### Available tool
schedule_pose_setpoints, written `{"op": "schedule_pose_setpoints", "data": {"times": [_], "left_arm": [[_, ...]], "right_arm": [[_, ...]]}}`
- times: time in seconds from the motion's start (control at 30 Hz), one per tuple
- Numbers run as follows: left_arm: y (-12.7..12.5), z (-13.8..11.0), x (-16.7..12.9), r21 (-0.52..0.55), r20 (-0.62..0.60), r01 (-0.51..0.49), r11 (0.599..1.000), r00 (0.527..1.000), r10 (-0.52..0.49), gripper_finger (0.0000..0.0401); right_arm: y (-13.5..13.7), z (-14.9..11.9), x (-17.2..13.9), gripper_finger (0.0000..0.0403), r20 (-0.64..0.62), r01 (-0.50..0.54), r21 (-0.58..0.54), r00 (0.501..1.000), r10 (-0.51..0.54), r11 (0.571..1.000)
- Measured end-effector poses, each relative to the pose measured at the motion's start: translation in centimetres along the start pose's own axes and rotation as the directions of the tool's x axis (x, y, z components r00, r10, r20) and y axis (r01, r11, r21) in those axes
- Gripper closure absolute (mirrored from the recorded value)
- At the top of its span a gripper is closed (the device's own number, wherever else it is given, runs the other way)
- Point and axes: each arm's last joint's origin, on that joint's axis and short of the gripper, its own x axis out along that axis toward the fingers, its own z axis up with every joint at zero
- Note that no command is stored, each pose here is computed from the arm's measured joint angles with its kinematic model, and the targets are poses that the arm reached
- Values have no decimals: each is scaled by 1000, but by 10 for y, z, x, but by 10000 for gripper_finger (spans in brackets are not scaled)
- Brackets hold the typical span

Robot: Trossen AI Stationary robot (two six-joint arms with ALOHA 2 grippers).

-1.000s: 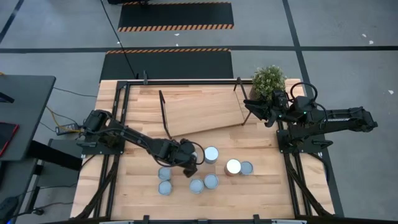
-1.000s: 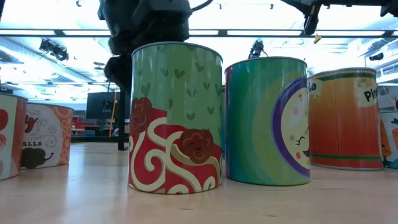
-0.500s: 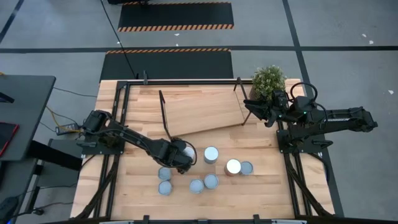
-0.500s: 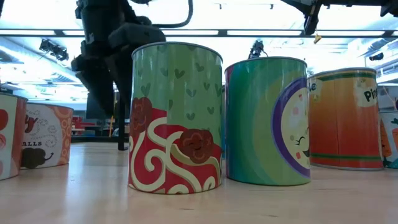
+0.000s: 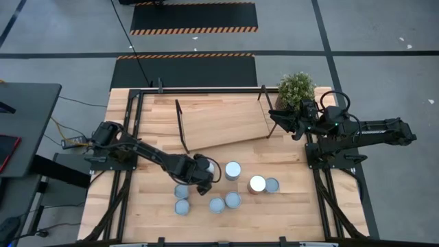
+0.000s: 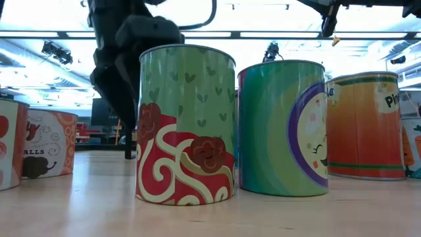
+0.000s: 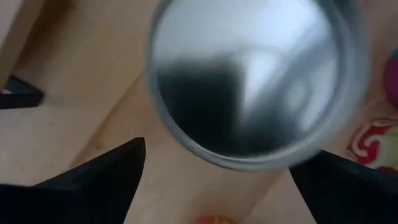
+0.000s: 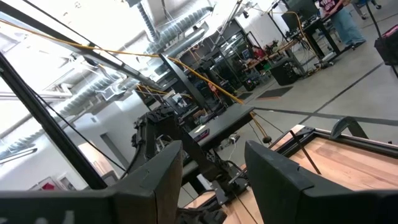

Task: Pick and place cans onto a shelf
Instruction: Put the canned tomatoes on the shelf

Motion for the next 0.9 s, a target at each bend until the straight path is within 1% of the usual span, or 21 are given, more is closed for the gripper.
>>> {"op": "schedule_pose_setpoints", "data": {"times": [0.07,0.17,0.27,0.37,0.57,0.9], "left_arm": [[2,1,2,-5,9,-9,1000,1000,9,12],[2,3,2,23,34,-19,1000,999,18,12],[-1,5,2,59,64,12,998,998,-15,12],[-5,9,2,69,98,45,997,994,-52,12],[-3,13,2,9,150,22,1000,988,-23,12],[-5,14,2,-1,163,39,999,986,-38,12]], "right_arm": [[0,0,0,222,0,0,2,1000,0,1000],[0,0,0,222,0,0,2,1000,0,1000],[0,0,0,222,0,0,2,1000,0,1000],[0,0,0,222,0,0,2,1000,0,1000],[0,0,0,222,0,0,2,1000,0,1000],[0,0,0,222,0,1,0,1000,-1,1000]]}}
